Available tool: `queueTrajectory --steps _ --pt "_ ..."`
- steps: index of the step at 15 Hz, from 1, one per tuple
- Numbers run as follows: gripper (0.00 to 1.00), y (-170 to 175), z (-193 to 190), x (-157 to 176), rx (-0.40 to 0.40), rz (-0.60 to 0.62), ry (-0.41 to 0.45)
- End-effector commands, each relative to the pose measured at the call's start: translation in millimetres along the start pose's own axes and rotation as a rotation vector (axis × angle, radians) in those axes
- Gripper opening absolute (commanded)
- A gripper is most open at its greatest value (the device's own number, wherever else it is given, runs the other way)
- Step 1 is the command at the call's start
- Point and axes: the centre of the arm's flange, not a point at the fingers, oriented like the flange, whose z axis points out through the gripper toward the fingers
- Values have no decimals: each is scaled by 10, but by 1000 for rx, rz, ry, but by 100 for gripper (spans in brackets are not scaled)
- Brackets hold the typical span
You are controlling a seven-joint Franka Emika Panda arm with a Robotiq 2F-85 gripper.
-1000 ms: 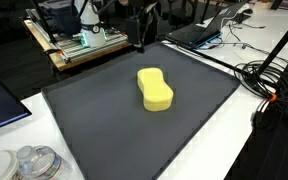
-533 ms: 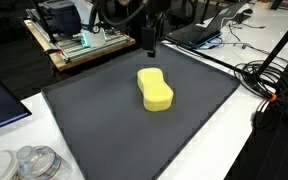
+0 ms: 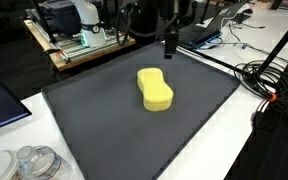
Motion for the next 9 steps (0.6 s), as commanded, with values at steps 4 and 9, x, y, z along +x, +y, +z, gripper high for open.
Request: queueTrajectory --steps 4,9 --pt "100 -52 59 565 -54 -116 -50" --pt "100 -353 264 736 -75 -95 -124"
